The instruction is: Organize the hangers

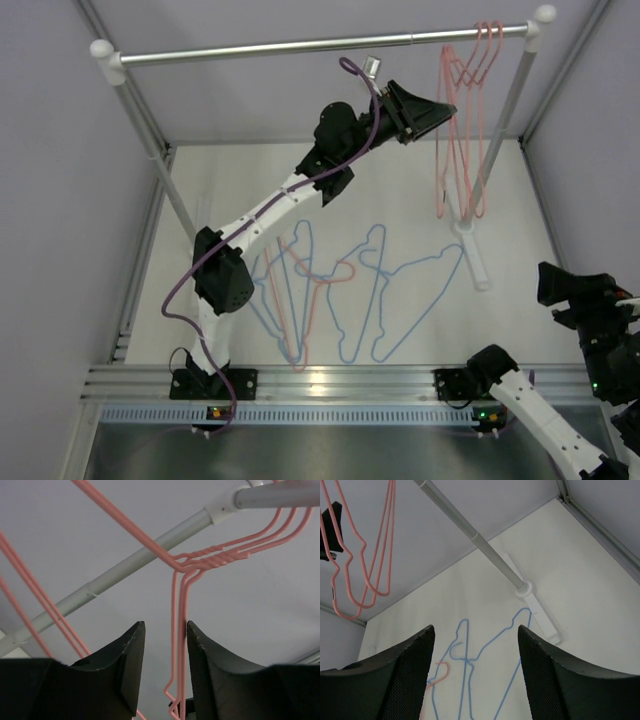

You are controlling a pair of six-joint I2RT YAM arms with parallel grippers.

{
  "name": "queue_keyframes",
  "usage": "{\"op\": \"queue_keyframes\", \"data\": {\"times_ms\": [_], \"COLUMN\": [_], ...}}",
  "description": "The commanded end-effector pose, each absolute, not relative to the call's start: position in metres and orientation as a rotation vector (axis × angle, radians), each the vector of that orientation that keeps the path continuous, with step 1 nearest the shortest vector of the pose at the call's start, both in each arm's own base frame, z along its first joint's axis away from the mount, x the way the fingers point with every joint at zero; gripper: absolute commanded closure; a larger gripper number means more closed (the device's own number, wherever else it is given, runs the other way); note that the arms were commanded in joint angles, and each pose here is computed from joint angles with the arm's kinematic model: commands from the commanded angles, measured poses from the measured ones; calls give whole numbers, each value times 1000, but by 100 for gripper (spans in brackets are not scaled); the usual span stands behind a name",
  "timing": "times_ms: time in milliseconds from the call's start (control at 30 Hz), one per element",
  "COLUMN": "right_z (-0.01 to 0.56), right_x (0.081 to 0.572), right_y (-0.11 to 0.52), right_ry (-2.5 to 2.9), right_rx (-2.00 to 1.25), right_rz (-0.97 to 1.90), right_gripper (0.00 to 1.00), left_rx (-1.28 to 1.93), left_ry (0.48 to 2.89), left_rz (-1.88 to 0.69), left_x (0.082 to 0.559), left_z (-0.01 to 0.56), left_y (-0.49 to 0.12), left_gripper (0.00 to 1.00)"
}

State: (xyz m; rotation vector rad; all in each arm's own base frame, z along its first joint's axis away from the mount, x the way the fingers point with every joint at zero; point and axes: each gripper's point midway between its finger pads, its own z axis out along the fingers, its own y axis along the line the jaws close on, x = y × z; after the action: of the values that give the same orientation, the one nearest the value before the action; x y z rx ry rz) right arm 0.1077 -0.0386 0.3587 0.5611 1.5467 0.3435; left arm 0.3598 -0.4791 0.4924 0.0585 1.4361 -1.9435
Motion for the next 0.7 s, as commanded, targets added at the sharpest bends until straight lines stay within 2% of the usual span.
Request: {"op": "queue_keyframes", "data": {"times_ms": [0,167,433,533,567,667], "right_z": [356,354,351,349,349,343], "right_x": [103,103,103,102,102,104], "right_y": [-43,-45,-46,-49,-50,-50], "right_ry": [1549,1545,1544,1537,1535,1544], "right_rx": [558,566,574,580,583,585], "right_rz": [342,340,333,327,321,306], "right_gripper": [35,34,34,33,33,33], "left_rx": [126,174,265,260,241,183], "left_ry": [1307,1283,1246,1363,1344,1562], "left_rz": [-1974,-1961,-1835,-1709,-1671,-1475], "left_x": [338,325,286,284,274,279], "left_z": [527,528,534,490,499,426], "left_y": [-461,-453,-413,-401,-383,-363], "left_gripper": [55,48,45,44,44,43]}}
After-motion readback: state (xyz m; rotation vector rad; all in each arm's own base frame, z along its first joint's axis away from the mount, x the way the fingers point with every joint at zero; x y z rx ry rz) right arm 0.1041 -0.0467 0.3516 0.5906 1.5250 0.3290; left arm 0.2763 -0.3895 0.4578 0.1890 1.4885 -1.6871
